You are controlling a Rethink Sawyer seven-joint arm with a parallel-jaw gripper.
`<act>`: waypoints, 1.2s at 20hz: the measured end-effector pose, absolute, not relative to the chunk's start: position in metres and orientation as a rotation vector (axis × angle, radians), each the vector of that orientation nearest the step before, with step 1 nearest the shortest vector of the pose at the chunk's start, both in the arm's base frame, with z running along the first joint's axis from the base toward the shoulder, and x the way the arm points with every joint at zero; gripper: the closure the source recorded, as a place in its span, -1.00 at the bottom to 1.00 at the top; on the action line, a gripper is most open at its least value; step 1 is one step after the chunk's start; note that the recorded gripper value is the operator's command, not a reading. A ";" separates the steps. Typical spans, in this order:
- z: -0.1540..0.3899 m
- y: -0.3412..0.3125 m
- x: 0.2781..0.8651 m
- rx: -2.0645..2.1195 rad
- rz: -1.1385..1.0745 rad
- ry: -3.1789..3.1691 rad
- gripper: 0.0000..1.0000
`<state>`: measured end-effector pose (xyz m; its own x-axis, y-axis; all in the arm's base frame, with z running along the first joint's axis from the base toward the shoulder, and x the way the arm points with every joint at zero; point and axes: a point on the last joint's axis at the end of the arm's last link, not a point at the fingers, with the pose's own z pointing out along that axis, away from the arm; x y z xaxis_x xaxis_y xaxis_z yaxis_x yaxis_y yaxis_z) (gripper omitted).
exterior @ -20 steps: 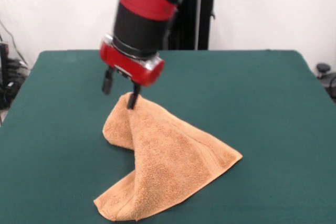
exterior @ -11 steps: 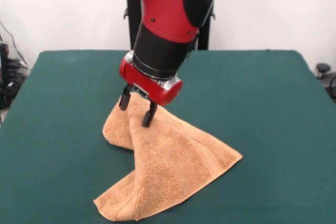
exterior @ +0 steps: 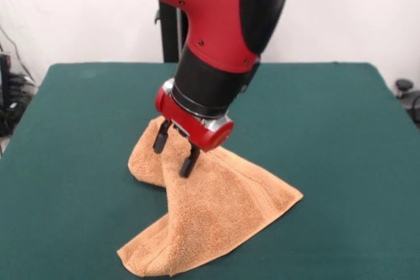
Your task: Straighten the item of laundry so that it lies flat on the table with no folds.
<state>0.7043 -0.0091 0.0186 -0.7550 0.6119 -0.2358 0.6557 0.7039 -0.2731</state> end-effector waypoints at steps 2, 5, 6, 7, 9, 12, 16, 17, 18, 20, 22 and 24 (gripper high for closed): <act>0.016 -0.004 0.708 1.062 -0.529 2.764 -1.00; 0.013 0.001 0.712 1.083 -0.523 2.753 -1.00; 0.012 0.002 0.713 1.089 -0.520 2.751 -1.00; 0.011 0.003 0.714 1.096 -0.515 2.750 -1.00; 0.009 0.003 0.715 1.109 -0.509 2.748 -1.00; 0.008 0.002 0.716 1.104 -0.525 2.741 -1.00; 0.007 0.008 0.718 1.080 -0.589 2.731 -1.00; 0.007 0.016 0.720 1.080 -0.621 2.727 -1.00; 0.007 0.022 0.721 1.087 -0.635 2.724 -1.00; 0.007 0.035 0.722 1.112 -0.657 2.717 -1.00; 0.007 0.046 0.723 1.138 -0.666 2.709 -1.00; 0.008 0.054 0.725 1.156 -0.670 2.700 -1.00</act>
